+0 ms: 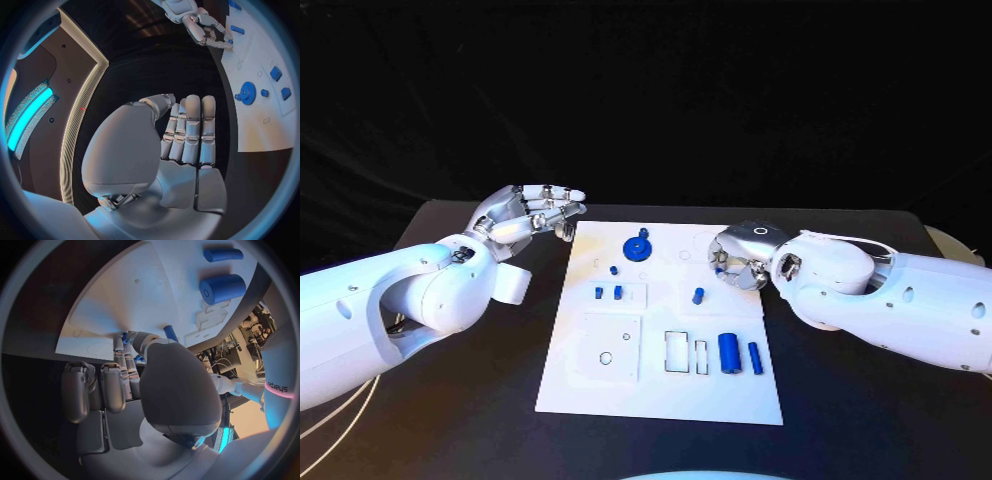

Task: Assemble the parts on the task board

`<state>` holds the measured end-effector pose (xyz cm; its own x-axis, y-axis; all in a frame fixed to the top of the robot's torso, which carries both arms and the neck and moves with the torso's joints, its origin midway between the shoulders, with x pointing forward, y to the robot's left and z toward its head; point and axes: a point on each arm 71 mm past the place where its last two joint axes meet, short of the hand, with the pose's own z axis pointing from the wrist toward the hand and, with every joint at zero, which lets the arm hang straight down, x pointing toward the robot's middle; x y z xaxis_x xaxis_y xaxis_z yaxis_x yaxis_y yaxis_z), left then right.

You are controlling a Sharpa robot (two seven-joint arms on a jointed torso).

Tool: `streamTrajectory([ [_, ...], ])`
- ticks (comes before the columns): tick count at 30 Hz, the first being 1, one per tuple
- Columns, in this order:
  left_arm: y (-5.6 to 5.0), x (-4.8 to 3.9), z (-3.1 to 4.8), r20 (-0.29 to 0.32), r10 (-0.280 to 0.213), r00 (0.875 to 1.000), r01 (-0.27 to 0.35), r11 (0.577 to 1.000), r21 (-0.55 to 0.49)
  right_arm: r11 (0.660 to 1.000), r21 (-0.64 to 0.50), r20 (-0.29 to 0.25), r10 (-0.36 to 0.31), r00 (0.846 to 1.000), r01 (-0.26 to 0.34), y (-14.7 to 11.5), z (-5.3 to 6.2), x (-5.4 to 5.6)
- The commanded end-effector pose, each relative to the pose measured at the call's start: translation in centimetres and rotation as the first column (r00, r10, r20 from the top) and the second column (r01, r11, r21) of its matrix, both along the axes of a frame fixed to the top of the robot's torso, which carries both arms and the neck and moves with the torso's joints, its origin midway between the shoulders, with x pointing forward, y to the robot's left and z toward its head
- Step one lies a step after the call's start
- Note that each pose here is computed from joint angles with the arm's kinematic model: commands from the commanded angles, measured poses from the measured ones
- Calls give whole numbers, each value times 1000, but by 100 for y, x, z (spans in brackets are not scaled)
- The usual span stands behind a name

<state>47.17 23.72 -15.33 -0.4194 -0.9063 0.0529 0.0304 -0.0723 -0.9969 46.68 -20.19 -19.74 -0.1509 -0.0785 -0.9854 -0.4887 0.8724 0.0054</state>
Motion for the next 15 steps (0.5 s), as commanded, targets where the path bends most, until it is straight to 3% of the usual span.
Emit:
streamTrajectory([
  [1,-17,-6,11,2,-10,1000,10,1000,-12,997,-73,-16,-11,1000,10,-14,-82,-17],
  [15,-9,-6,4,-7,-6,1000,6,1000,-6,990,-142,20,-7,1000,10,20,-110,-50],
])
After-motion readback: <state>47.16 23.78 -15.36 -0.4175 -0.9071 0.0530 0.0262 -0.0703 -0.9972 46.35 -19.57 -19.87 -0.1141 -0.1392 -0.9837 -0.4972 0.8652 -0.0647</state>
